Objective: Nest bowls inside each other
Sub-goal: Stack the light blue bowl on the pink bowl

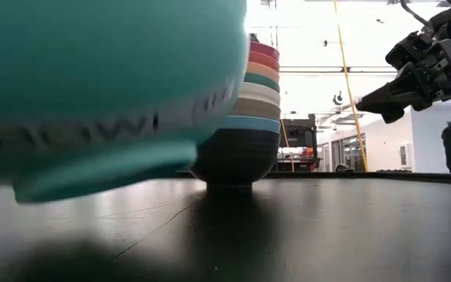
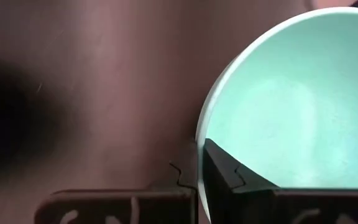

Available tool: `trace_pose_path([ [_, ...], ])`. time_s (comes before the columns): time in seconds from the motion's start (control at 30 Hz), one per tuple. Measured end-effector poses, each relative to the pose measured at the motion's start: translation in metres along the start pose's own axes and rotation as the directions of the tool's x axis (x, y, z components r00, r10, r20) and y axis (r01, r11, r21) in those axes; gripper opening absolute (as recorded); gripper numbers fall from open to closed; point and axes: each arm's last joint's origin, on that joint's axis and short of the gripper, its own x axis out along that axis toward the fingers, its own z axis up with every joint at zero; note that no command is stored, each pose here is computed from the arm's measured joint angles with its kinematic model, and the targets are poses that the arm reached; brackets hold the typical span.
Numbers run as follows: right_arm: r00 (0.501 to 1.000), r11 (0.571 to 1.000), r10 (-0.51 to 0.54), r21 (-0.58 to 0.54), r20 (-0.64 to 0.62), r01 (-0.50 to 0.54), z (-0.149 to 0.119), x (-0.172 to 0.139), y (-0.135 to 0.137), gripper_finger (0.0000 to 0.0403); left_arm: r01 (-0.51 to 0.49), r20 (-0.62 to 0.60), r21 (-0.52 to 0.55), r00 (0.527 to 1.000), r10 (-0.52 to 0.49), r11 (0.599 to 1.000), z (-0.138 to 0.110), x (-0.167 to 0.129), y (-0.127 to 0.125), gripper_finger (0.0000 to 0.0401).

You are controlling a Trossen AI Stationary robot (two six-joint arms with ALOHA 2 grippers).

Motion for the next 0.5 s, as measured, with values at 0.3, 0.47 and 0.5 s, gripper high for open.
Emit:
trace_pose_path([
  [0.3,1.0,1.0,0.0,0.014,0.001,0.0,0.0,0.0,0.0,0.0107,0.046,0.23,0.178,0.969,-0.087,0.983,0.019,-0.042,-0.01,0.0005],
  [0.47,1.0,1.0,0.0,0.017,0.004,0.0,0.001,0.0,0.0,0.0107,-0.067,0.436,0.348,0.894,-0.098,0.935,0.031,-0.09,-0.013,0.0005],
  [0.5,1.0,1.0,0.0,0.017,0.005,0.0,0.001,0.0,0.0,0.0107,-0.109,0.472,0.358,0.878,-0.079,0.927,0.032,-0.1,-0.012,0.0005],
])
